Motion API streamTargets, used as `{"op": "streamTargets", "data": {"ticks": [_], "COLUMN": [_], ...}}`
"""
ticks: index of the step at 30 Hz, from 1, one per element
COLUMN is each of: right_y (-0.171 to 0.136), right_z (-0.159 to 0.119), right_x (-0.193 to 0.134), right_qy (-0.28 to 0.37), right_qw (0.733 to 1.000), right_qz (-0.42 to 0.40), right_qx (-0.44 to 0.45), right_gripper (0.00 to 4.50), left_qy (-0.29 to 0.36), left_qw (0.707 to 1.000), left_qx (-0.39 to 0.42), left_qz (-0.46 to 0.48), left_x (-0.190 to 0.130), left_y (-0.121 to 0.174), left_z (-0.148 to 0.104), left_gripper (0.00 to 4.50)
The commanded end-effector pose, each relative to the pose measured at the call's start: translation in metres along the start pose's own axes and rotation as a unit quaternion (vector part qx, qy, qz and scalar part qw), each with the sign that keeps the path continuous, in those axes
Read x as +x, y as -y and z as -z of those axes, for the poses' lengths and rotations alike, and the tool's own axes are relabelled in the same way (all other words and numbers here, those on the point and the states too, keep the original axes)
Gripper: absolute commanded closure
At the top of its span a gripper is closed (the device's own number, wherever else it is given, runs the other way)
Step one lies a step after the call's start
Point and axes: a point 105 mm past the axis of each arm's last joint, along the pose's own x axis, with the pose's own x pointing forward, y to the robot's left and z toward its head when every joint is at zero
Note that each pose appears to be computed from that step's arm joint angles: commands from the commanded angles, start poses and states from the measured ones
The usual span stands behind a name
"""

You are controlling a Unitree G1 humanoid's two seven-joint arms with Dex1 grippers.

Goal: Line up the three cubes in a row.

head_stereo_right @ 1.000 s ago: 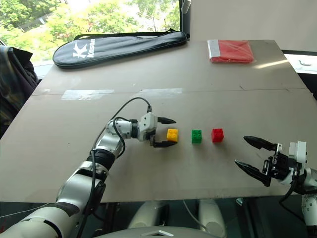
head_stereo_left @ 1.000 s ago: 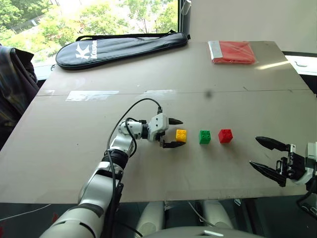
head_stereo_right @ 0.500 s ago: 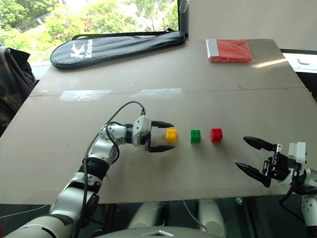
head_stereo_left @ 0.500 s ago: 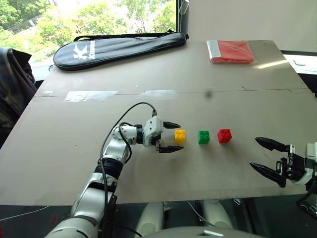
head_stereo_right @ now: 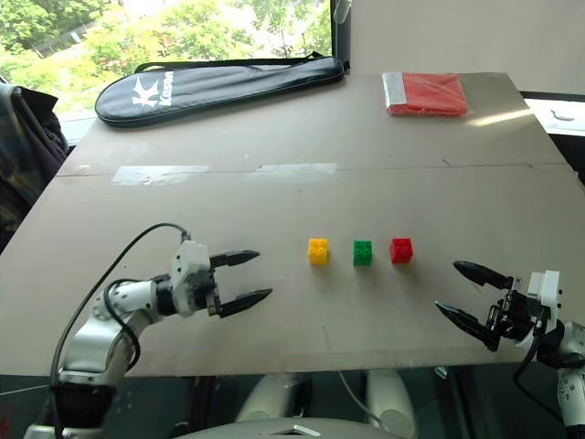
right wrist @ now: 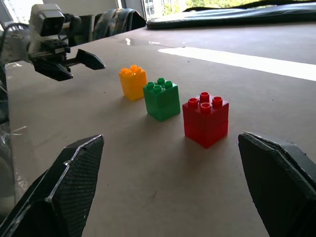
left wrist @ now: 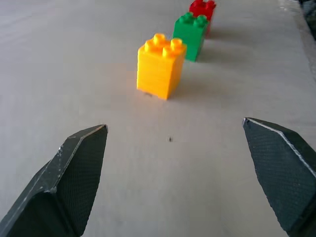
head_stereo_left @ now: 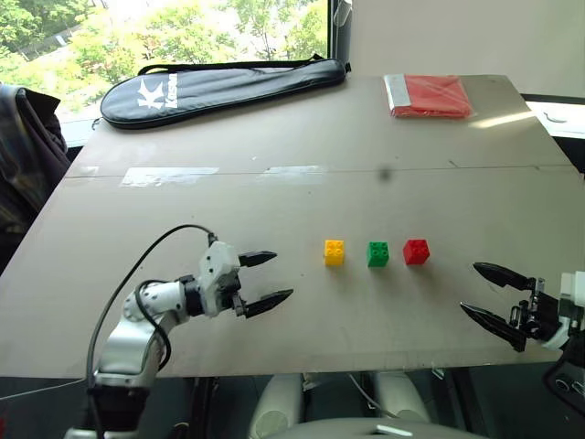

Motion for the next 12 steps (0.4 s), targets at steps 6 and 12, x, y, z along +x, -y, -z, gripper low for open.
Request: {"op": "streamTargets", "data": {"ticks": [6,12], "right_y": [0.02,0.026], "right_z": [0.013,0.013], "right_x": [-0.01,-0.012], "right_qy": [-0.027,-0.026], "right_qw": [0.997,0.997], "right_qz": [0.064,0.07], "right_qx": [-0.028,-0.025], "right_gripper": [0.0,0.0], "left_qy": [-0.02,-0.037], "left_qw": [0.994,0.99], "left_qx": [-0.02,-0.048], "left_qz": [-0.107,-0.128], "left_x": [-0.002,0.0], "left_y": [0.029,0.038], "left_z": [0.005,0.025], "left_gripper": [0.02,0.02]}}
